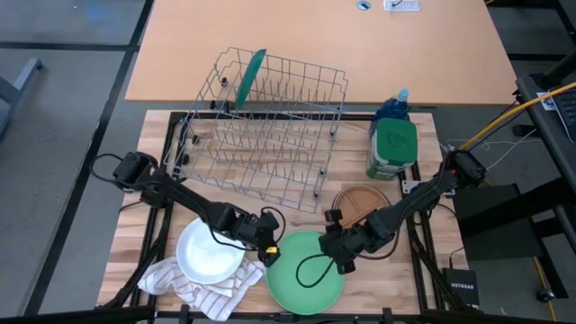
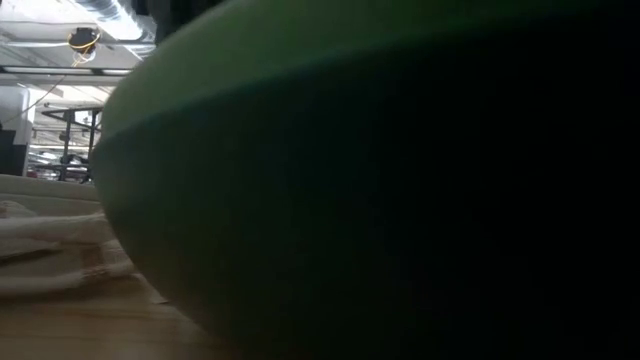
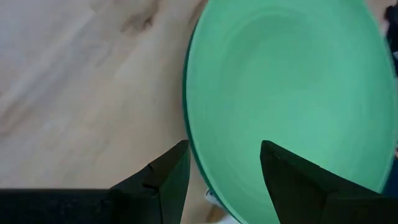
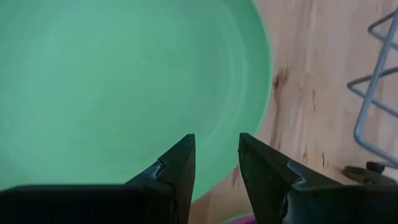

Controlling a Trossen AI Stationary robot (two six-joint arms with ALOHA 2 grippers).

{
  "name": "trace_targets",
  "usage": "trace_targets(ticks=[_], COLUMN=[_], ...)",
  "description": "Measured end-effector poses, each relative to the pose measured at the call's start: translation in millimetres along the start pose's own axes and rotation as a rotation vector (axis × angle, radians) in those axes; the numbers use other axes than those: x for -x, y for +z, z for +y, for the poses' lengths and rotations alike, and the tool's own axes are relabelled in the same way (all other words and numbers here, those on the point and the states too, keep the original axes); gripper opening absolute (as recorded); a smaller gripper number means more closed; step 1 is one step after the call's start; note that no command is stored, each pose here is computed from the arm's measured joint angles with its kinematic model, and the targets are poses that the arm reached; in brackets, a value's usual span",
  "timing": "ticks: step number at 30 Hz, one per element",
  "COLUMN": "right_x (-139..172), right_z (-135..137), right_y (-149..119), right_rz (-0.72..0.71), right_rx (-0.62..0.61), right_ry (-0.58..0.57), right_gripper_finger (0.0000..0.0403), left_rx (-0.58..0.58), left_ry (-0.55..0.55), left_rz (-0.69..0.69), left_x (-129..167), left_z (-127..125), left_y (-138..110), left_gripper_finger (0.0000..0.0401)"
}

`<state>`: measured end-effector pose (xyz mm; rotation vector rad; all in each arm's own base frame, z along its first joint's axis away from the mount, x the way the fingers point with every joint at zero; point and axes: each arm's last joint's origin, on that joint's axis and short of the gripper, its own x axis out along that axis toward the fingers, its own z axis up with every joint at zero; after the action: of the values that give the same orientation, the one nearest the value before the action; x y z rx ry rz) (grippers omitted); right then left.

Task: Sort dishes
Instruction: Put the green plate in the dish rack

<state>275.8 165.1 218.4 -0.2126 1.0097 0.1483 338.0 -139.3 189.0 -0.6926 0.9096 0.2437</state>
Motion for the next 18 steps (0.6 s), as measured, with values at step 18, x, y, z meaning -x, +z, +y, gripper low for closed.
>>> trace_targets(ticks=[18], right_x=[0.0], right_z=[0.3], right_y=[1.4], right_rz=[-0.014], right_rx=[-0.004], right_ry=[0.004], right_gripper_finger=[0.0127], left_rx=[0.066], left_ry=[0.079], left_rz=[0.052], left_x=[-30.1], left_z=[14.5], left_y=[-3.6], left_gripper_finger=[0.0184])
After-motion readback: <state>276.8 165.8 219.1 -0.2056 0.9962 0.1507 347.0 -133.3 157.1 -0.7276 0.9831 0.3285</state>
